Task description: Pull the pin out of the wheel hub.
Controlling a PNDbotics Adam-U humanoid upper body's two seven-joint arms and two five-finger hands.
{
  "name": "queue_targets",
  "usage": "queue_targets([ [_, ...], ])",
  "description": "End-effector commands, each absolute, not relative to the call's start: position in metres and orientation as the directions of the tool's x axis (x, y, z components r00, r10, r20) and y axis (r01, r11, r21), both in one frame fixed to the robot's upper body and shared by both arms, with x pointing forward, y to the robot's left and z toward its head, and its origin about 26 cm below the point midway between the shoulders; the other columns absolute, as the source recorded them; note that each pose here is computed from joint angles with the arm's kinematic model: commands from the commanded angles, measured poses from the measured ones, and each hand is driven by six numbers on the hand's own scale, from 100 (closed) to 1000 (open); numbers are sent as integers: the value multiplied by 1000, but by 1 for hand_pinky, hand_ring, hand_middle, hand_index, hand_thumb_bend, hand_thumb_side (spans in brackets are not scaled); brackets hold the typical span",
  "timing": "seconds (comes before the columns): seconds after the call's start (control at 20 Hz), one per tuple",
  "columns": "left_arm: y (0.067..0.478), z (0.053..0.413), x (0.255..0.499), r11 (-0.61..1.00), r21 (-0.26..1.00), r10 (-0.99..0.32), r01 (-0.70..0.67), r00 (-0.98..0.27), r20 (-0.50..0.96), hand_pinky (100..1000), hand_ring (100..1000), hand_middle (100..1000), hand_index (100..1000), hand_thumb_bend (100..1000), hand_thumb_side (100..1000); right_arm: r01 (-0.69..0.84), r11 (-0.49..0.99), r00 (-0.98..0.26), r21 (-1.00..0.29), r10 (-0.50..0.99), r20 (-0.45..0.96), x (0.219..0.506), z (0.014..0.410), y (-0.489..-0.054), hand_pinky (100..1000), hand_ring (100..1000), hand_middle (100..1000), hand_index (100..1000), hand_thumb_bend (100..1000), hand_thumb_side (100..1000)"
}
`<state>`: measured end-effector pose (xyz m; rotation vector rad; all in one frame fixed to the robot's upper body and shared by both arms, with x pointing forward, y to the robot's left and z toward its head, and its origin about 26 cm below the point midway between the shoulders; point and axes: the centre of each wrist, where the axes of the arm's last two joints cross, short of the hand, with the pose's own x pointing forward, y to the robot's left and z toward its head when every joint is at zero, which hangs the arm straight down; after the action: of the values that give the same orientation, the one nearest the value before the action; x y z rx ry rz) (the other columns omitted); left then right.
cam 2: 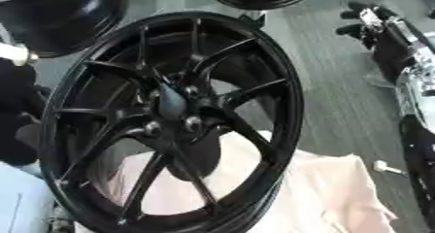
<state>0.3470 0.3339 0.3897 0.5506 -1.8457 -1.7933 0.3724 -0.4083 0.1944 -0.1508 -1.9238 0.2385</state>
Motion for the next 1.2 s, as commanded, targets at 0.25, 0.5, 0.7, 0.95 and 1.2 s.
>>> queue_targets([
  [0.25,420,377,356,143,989,-839,33,-527,139,742,662,490,363,455,100,25,965,-380,-260,250,891,368,210,-417,962,718,768,847,100,604],
  [0.5,455,350,366,155,984,-915,85,-362,176,751,669,506,382,498,100,23,966,-381,-258,247,891,369,209,-416,962,718,768,847,100,606],
  [0.7,473,324,373,113,985,-958,133,-247,143,752,670,520,386,532,127,18,967,-385,-253,240,891,370,210,-414,962,718,768,847,100,605],
  [0.95,494,285,379,133,970,-980,201,-121,160,748,672,524,390,533,145,12,969,-387,-247,233,892,371,211,-412,962,718,768,847,100,606],
  [1.2,505,251,380,168,963,-985,210,-10,173,745,673,522,393,534,156,9,969,-389,-248,232,892,372,210,-411,962,718,768,847,100,607],
])
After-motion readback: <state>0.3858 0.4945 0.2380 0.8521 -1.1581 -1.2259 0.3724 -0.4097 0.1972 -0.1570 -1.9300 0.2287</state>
